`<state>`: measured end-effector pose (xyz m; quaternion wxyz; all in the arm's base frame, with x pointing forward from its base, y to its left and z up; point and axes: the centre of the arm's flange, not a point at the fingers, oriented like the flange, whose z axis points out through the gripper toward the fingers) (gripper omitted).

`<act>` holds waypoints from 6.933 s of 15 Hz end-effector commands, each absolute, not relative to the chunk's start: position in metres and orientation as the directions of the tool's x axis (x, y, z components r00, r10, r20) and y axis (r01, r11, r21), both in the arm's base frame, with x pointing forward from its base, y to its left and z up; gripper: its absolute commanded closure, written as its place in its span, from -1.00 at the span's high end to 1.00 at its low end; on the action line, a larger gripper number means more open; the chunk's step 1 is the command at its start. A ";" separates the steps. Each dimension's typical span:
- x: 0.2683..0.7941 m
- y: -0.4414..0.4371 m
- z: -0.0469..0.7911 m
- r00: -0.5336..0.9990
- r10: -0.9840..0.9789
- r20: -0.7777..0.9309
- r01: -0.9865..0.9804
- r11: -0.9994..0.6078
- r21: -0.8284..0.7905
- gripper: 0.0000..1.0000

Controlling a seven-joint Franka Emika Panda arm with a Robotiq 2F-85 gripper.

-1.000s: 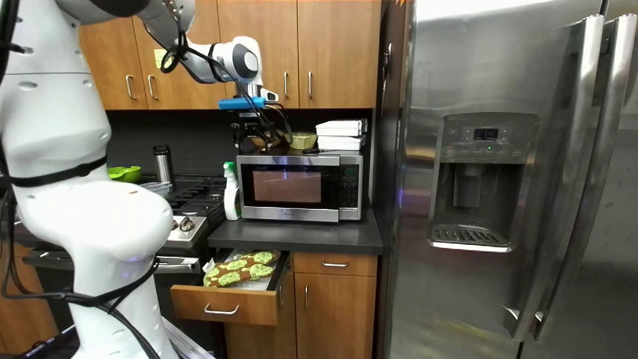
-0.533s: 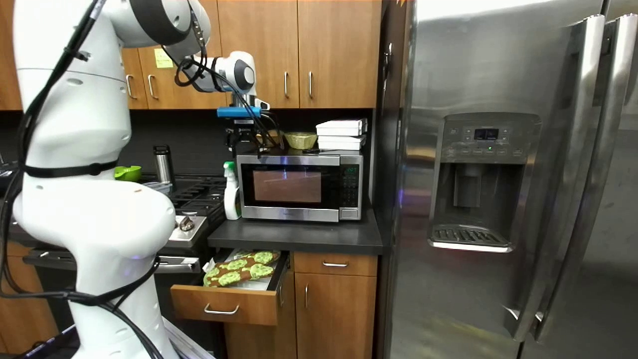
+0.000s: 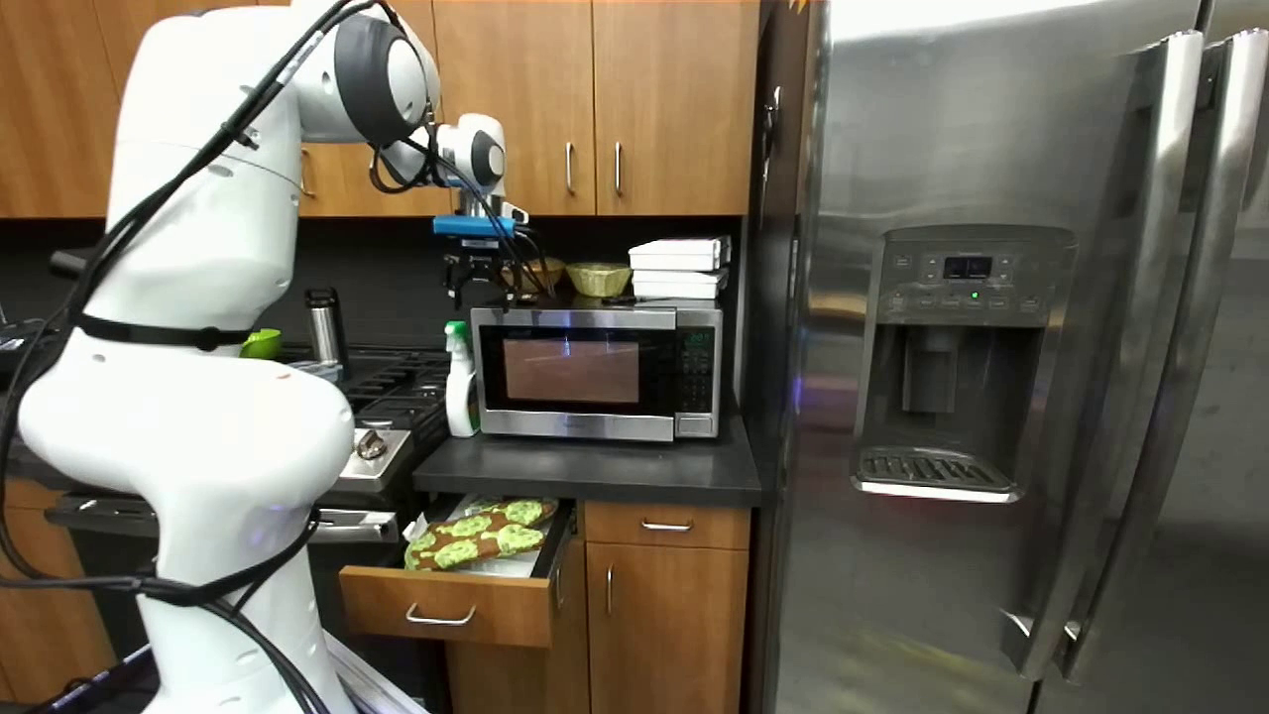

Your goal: Move the spray bottle to the left.

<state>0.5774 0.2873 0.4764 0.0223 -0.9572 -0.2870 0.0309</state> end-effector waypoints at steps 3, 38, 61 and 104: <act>0.599 0.325 0.488 0.798 0.595 -0.094 0.589 -0.803 -0.086 1.00; 0.649 0.477 0.445 0.745 0.665 -0.059 0.659 -0.747 -0.087 1.00; 0.662 0.473 0.418 0.765 0.642 -0.048 0.642 -0.766 -0.018 1.00; 0.627 0.458 0.428 0.844 0.536 -0.017 0.536 -0.844 -0.015 1.00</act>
